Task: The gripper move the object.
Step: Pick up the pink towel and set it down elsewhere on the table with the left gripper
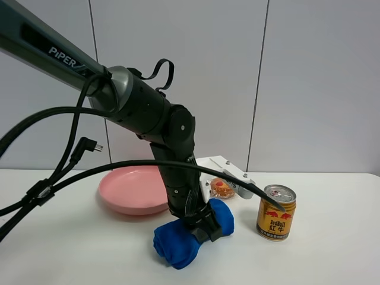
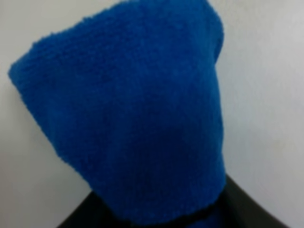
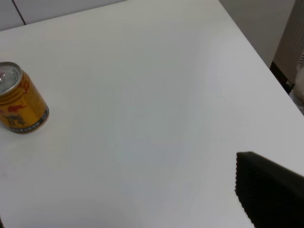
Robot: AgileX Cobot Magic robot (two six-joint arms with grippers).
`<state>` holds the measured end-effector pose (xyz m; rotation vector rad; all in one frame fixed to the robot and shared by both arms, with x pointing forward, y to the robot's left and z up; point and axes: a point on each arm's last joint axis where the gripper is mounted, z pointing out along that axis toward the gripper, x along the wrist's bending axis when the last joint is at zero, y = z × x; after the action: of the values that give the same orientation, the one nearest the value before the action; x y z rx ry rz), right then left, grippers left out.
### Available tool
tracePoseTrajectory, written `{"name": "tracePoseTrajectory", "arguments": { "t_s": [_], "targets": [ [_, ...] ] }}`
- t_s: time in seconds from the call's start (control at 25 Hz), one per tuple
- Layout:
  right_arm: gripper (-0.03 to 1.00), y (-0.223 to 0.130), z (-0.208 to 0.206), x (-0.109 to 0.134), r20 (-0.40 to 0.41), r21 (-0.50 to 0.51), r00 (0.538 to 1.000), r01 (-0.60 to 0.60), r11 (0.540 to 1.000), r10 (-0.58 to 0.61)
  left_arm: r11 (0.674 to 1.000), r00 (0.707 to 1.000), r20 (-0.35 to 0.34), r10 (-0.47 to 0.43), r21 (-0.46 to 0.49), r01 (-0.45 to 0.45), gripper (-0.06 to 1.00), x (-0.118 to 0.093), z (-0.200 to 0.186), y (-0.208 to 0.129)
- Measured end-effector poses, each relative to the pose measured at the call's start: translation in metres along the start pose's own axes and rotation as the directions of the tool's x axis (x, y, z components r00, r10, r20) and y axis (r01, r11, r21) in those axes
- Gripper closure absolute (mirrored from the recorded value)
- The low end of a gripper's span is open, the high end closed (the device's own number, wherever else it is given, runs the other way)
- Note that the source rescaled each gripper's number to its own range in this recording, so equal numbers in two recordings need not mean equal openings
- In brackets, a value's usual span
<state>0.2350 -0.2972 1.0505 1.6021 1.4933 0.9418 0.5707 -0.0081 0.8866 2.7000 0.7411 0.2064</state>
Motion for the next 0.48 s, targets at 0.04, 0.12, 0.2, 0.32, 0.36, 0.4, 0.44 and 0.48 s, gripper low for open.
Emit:
{"name": "tracePoseTrajectory", "arguments": {
  "t_s": [0.04, 0.12, 0.2, 0.32, 0.36, 0.4, 0.44, 0.48],
  "targets": [
    [-0.03, 0.000, 0.000, 0.000, 0.000, 0.000, 1.000, 0.000, 1.000, 0.000, 1.000, 1.000, 0.000, 0.002, 0.001, -0.002, 0.94, 0.000, -0.005, 0.001],
    [-0.03, 0.000, 0.000, 0.000, 0.000, 0.000, 1.000, 0.000, 1.000, 0.000, 1.000, 1.000, 0.002, 0.006, -0.001, -0.006, 0.94, 0.000, -0.021, 0.005],
    [-0.03, 0.000, 0.000, 0.000, 0.000, 0.000, 1.000, 0.000, 1.000, 0.000, 1.000, 1.000, -0.005, 0.018, -0.015, -0.018, 0.94, 0.002, -0.045, 0.014],
    [-0.03, 0.000, 0.000, 0.000, 0.000, 0.000, 1.000, 0.000, 1.000, 0.000, 0.994, 0.994, -0.051, 0.099, -0.047, -0.101, 0.94, 0.007, -0.089, 0.032],
    [-0.03, 0.000, 0.000, 0.000, 0.000, 0.000, 1.000, 0.000, 1.000, 0.000, 0.987, 0.986, -0.078, 0.149, -0.052, -0.153, 0.94, 0.009, -0.102, 0.037],
    [-0.03, 0.000, 0.000, 0.000, 0.000, 0.000, 1.000, 0.000, 1.000, 0.000, 0.975, 0.972, -0.116, 0.205, -0.057, -0.213, 0.94, 0.014, -0.114, 0.041],
    [-0.03, 0.000, 0.000, 0.000, 0.000, 0.000, 1.000, 0.000, 1.000, 0.000, 0.962, 0.955, -0.150, 0.256, -0.057, -0.267, 0.94, 0.019, -0.122, 0.045],
    [-0.03, 0.000, 0.000, 0.000, 0.000, 0.000, 1.000, 0.000, 1.000, 0.000, 0.950, 0.940, -0.178, 0.292, -0.061, -0.306, 0.94, 0.025, -0.129, 0.048]
  ]
}}
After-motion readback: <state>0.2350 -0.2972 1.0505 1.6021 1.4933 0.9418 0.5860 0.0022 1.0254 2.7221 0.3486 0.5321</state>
